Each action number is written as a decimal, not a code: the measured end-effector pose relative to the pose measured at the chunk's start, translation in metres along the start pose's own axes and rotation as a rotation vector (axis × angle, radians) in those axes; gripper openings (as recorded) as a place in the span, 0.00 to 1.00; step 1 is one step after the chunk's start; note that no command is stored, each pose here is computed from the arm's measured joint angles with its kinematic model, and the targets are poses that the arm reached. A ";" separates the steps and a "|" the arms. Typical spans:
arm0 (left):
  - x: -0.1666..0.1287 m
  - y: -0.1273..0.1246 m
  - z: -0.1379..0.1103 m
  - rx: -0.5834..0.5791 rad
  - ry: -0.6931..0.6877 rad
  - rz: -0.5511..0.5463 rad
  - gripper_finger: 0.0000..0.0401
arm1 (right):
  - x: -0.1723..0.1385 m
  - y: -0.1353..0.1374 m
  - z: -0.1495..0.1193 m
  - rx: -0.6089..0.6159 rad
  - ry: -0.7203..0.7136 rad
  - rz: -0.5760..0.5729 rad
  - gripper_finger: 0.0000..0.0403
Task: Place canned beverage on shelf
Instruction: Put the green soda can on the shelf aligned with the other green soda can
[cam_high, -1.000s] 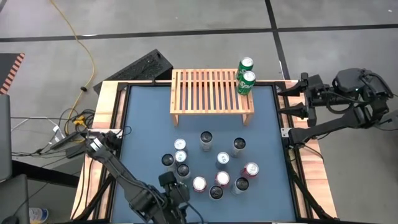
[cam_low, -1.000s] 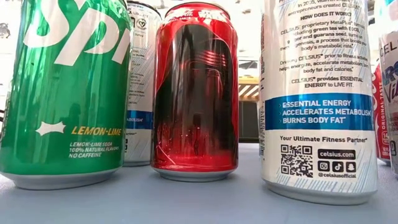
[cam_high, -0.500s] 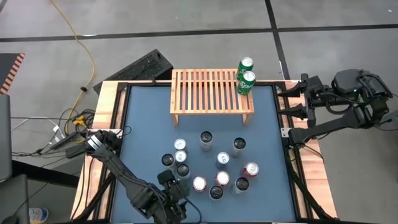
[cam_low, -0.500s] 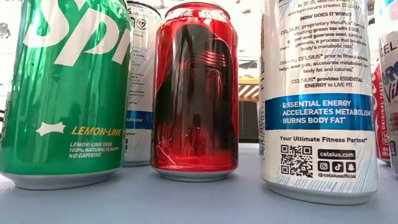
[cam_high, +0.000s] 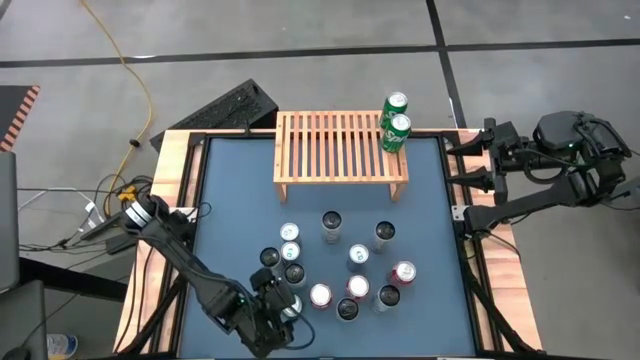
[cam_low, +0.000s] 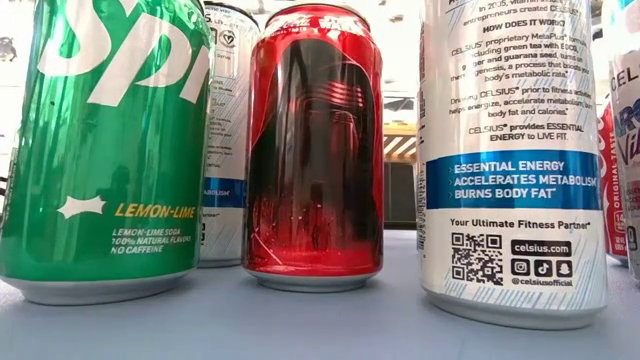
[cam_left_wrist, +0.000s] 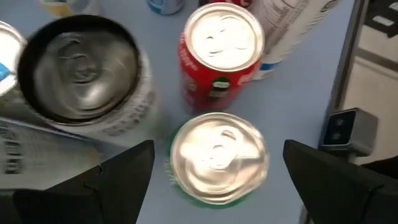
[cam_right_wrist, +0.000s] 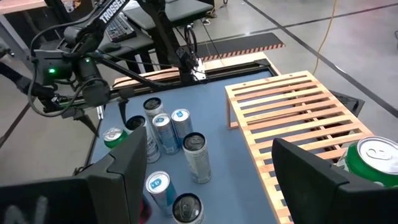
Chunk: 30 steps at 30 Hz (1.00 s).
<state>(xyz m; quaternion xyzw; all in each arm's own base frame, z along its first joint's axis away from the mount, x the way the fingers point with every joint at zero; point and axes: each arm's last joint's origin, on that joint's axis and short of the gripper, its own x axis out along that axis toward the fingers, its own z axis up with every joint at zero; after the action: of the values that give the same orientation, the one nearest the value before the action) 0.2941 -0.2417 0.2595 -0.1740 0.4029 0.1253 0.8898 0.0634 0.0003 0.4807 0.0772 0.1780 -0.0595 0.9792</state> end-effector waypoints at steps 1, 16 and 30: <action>0.000 0.002 0.001 0.006 -0.001 0.004 0.86 | 0.000 0.000 0.000 0.004 0.000 -0.002 0.70; 0.012 0.005 0.013 0.047 0.004 -0.030 0.86 | 0.000 0.000 -0.001 0.005 0.014 -0.007 0.70; 0.010 0.006 0.009 0.025 0.029 -0.016 0.86 | 0.000 -0.001 -0.004 0.003 0.043 -0.013 0.70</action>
<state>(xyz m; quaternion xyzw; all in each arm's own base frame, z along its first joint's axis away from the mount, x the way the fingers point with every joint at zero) 0.3047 -0.2322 0.2558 -0.1677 0.4158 0.1106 0.8870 0.0618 0.0000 0.4766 0.0786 0.1996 -0.0646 0.9746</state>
